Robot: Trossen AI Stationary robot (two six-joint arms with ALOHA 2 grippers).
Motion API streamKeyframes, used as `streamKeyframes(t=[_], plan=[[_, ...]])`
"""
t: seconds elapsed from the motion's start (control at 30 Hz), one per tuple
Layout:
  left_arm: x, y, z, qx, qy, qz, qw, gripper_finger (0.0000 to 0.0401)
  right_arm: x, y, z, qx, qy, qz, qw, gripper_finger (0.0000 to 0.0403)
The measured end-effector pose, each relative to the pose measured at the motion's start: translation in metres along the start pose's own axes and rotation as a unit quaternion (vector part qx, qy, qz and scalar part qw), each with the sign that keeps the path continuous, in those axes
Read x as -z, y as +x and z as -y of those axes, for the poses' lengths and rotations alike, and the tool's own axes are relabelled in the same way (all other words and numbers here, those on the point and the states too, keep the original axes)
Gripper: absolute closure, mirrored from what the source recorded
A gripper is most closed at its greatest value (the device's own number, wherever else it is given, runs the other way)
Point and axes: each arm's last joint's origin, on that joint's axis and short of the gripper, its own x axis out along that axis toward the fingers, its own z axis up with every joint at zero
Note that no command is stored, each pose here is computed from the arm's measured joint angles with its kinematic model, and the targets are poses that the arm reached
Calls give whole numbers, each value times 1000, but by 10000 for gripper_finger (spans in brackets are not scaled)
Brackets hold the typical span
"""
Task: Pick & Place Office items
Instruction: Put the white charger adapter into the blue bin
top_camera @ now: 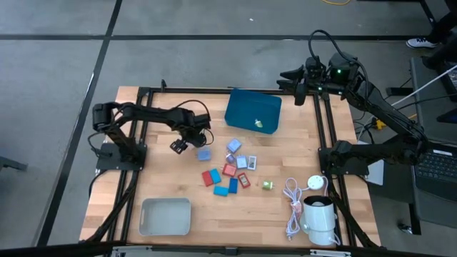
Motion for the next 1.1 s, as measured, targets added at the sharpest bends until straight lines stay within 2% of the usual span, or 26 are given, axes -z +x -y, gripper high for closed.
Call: streamKeyframes(t=[0.2,0.37,0.47,0.6,0.7,0.8,0.93,1.1], plan=[[-5,15,0,21,0,-7,1000,107,0,0,0,0,10,0,1000,192],[-8,27,-1,42,-21,-15,999,109,0,0,0,0,11,0,1000,192],[-9,33,-2,50,-51,-19,997,133,0,0,0,0,11,0,1000,192],[-10,34,-4,44,-94,-16,995,198,0,0,0,0,11,0,1000,192],[-9,33,-5,45,-121,-13,992,204,0,0,0,-1,10,2,1000,192],[-9,30,-11,49,-179,-5,983,204,-3,0,-1,-3,6,14,1000,192],[-7,21,-27,73,-269,27,960,204,-9,0,-2,-12,-3,43,999,192],[-5,-6,-64,41,-346,95,933,204,-14,-1,-3,-16,-14,69,997,192]])
